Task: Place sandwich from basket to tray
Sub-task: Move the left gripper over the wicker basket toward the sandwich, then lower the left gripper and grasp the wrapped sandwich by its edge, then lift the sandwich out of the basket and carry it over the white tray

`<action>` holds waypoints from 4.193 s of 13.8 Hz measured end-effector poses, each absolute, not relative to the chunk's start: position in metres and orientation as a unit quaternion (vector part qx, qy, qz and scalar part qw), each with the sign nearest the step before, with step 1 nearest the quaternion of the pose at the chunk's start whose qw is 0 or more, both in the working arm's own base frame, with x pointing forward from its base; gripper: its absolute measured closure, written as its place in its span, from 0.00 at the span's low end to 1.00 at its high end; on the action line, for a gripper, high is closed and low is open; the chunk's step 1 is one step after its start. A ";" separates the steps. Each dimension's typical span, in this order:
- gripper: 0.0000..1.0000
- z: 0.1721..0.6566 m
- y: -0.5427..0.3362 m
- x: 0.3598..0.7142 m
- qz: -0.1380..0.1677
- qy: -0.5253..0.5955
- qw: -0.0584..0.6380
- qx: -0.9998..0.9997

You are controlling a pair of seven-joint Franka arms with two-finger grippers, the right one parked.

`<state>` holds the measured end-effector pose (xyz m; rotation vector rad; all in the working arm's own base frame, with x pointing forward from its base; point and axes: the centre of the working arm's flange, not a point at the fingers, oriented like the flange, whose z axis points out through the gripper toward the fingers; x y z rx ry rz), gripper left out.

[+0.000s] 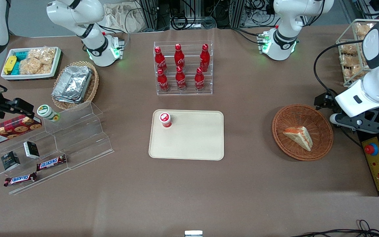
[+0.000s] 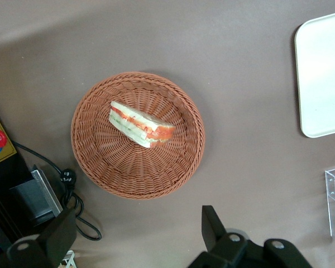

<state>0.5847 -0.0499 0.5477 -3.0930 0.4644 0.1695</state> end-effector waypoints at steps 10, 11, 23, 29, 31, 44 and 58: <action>0.00 0.495 -0.038 0.594 0.077 -0.022 0.055 -0.995; 0.00 0.481 -0.038 0.594 0.074 -0.077 0.060 -0.993; 0.00 0.283 -0.019 0.554 -0.015 -0.423 0.030 -0.905; 0.19 0.253 -0.014 0.553 0.000 -0.448 0.039 -0.893; 0.42 0.253 -0.005 0.554 -0.003 -0.458 0.039 -0.888; 0.82 0.474 -0.164 0.591 0.075 -0.278 0.045 -0.957; 0.82 0.267 -0.430 0.533 0.063 -0.060 0.032 -0.996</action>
